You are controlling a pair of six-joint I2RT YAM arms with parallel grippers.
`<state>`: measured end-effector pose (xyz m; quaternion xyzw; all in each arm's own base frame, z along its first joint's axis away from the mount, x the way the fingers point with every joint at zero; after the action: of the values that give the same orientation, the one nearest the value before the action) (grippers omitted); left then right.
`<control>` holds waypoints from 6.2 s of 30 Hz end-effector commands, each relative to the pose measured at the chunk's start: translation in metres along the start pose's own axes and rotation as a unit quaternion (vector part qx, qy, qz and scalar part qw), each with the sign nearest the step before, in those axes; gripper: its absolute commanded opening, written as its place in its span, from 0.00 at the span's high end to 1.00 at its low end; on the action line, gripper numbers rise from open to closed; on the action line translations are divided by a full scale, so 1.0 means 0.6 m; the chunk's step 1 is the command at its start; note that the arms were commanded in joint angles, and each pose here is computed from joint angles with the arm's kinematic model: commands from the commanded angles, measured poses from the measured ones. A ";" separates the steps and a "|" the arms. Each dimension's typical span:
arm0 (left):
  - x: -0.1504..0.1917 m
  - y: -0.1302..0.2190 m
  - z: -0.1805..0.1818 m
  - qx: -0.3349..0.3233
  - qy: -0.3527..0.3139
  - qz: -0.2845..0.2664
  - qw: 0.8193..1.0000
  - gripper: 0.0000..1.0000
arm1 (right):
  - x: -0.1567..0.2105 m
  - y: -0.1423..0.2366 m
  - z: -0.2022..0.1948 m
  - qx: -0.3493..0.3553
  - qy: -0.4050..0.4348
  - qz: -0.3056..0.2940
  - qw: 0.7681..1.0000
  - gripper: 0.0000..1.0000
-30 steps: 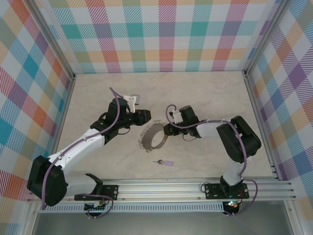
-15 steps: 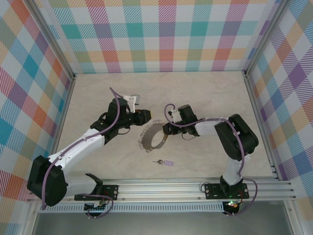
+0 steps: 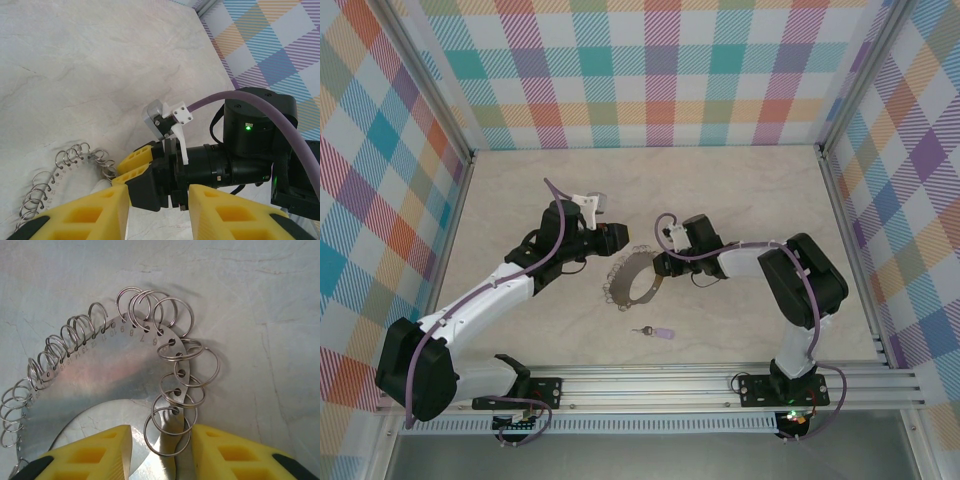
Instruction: Put the keys on the keyring
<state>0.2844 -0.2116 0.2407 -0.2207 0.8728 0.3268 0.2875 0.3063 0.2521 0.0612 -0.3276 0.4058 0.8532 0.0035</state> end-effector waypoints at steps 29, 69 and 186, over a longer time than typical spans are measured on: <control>0.002 0.007 -0.003 0.002 0.000 -0.010 1.000 0.60 | -0.012 0.005 -0.009 0.129 0.083 0.014 0.988 0.73; 0.039 -0.017 0.057 -0.105 0.019 0.064 0.992 0.50 | 0.030 0.008 0.045 -0.043 0.012 -0.008 0.999 1.00; -0.063 0.028 -0.087 0.090 -0.202 -0.050 0.974 1.00 | -0.123 0.358 0.171 -0.159 -0.049 -0.276 0.946 0.36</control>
<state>0.2867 -0.2369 0.2993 -0.1482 0.8496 0.2508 0.4396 0.2527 0.1944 0.3172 -0.4181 0.1554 0.8629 0.2377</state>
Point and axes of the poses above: each hand's point on the last joint's axis, 136 mm out from that joint toward the fingers, its own y axis back along the fingers, its own z axis along the line the jaws close on, x = y × z, the point moved 5 cm from there along y, back along the fingers, and after that the axes turned 3 degrees about y, right-handed, at the moved point
